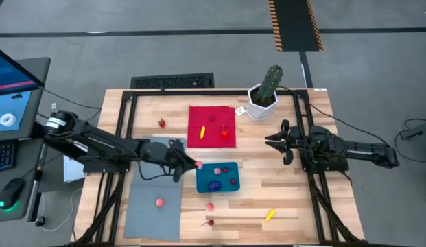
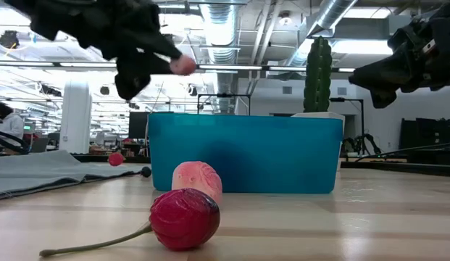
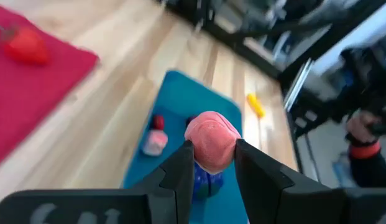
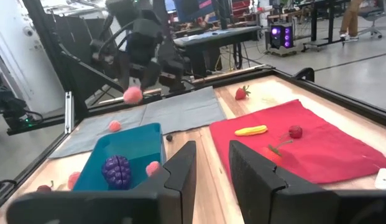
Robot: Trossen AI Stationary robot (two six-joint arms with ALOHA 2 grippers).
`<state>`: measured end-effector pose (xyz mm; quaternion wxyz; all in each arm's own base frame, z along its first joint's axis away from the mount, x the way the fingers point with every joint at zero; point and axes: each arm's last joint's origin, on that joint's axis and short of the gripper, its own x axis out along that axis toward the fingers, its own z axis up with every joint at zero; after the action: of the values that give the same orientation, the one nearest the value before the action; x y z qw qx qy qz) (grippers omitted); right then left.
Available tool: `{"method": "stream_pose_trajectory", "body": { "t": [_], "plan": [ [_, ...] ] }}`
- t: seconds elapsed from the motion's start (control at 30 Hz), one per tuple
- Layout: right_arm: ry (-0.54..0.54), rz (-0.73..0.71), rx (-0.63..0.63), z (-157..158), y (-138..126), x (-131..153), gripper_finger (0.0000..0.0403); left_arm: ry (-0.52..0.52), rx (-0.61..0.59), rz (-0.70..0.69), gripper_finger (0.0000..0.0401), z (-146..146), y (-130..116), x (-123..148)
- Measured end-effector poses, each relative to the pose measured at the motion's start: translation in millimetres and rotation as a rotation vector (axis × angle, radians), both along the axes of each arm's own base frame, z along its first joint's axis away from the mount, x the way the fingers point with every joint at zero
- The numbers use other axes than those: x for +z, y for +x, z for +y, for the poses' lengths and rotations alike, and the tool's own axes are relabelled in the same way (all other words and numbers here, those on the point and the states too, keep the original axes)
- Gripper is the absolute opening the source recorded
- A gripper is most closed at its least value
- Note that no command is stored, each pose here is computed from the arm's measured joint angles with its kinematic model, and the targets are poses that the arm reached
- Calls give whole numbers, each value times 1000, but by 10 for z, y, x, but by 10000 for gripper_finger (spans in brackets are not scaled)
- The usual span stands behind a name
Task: Pick and placing Produce into tupperware
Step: Put the peach into the blue bin, then put the corn into the blue bin
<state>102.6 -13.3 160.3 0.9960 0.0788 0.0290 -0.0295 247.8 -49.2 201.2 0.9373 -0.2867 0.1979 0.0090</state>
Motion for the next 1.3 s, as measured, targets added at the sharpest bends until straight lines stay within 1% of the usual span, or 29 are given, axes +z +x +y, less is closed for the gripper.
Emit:
{"method": "stream_pose_trajectory", "body": {
  "t": [0.13,0.27,0.43,0.5,0.6,0.73,0.9,1.0,1.17,1.23,1.3],
  "plan": [
    [1,6,0,0,0,-6,118,21,-80,110,97,-69,228,-135],
    [2,7,0,0,0,-6,118,44,-164,156,97,-149,429,-263],
    [2,7,0,0,0,-7,118,39,-158,198,101,-189,621,-350],
    [2,7,0,0,0,-7,118,53,-160,215,111,-187,658,-362],
    [2,7,0,0,0,-7,118,77,-166,208,137,-191,681,-352],
    [2,7,1,0,0,-6,118,134,-137,174,180,-176,685,-284],
    [2,7,1,0,0,-7,118,218,-181,137,215,-177,675,-223],
    [3,7,4,2,0,-7,118,233,-173,76,221,-191,683,-145],
    [9,6,28,27,3,-6,118,384,-150,-158,220,-275,737,54],
    [8,-1,45,44,5,1,118,439,-157,-207,220,-314,736,97],
    [6,-13,62,62,8,13,118,497,-174,-219,220,-339,730,101]
  ]
}}
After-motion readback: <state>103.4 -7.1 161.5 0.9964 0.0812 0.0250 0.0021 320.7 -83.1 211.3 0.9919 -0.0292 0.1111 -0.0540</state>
